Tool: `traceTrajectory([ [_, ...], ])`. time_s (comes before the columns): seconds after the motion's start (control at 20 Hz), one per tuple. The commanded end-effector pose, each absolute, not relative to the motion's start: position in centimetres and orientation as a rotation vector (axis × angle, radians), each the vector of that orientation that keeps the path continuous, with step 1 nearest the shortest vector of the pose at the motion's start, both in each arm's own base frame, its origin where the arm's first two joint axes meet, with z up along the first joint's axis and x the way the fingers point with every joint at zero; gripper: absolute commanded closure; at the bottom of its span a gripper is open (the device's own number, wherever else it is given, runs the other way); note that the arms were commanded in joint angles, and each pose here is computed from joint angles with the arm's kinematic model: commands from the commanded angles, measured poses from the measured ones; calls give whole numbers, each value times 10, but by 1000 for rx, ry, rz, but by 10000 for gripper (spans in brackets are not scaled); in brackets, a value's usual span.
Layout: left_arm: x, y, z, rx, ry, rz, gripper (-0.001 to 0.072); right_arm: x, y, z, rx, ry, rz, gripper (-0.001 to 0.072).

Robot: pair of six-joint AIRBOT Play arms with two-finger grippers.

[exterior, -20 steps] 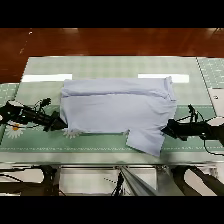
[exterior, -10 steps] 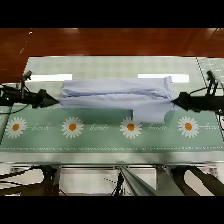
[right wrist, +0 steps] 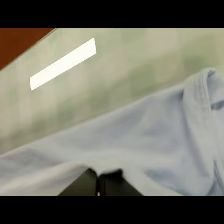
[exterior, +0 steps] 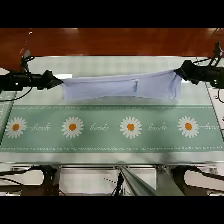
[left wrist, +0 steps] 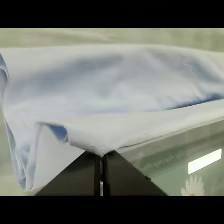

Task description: Fold the shirts.

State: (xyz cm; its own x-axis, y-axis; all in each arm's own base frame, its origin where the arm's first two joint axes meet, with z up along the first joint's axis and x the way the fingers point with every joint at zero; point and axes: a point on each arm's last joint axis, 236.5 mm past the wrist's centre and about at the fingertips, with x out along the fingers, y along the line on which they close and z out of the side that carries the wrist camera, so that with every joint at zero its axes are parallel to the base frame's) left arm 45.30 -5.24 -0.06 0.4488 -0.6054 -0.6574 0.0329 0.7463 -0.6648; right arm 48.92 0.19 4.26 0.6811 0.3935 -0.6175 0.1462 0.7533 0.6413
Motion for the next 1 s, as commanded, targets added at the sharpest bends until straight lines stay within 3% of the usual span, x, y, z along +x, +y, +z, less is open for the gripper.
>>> traceTrajectory([
  [0.0,474,-45,-29,-662,1047,-365,683,525,12,12,753,843,157,683],
  [0.35,498,-40,-54,-690,1069,-356,673,526,8,-40,664,920,111,678],
  [0.4,497,-41,-57,-694,1079,-361,576,525,7,-40,661,923,111,561],
  [0.45,494,-42,-59,-694,1092,-369,364,524,5,-37,654,924,117,406],
  [0.5,492,-41,-58,-693,1098,-373,184,521,0,-31,623,918,130,336],
  [0.55,488,-40,-56,-702,1110,-385,113,517,-12,-25,581,914,121,336],
  [0.7,469,-36,-45,-744,1169,-456,115,491,-72,-12,421,946,5,332],
  [0.8,454,-37,-40,-768,1211,-502,120,461,-116,-20,398,1031,-135,152],
  [0.85,448,-39,-38,-776,1229,-522,124,448,-124,-28,433,1081,-161,109],
  [0.95,442,-43,-36,-780,1250,-548,127,430,-121,-45,559,1164,-128,100],
])
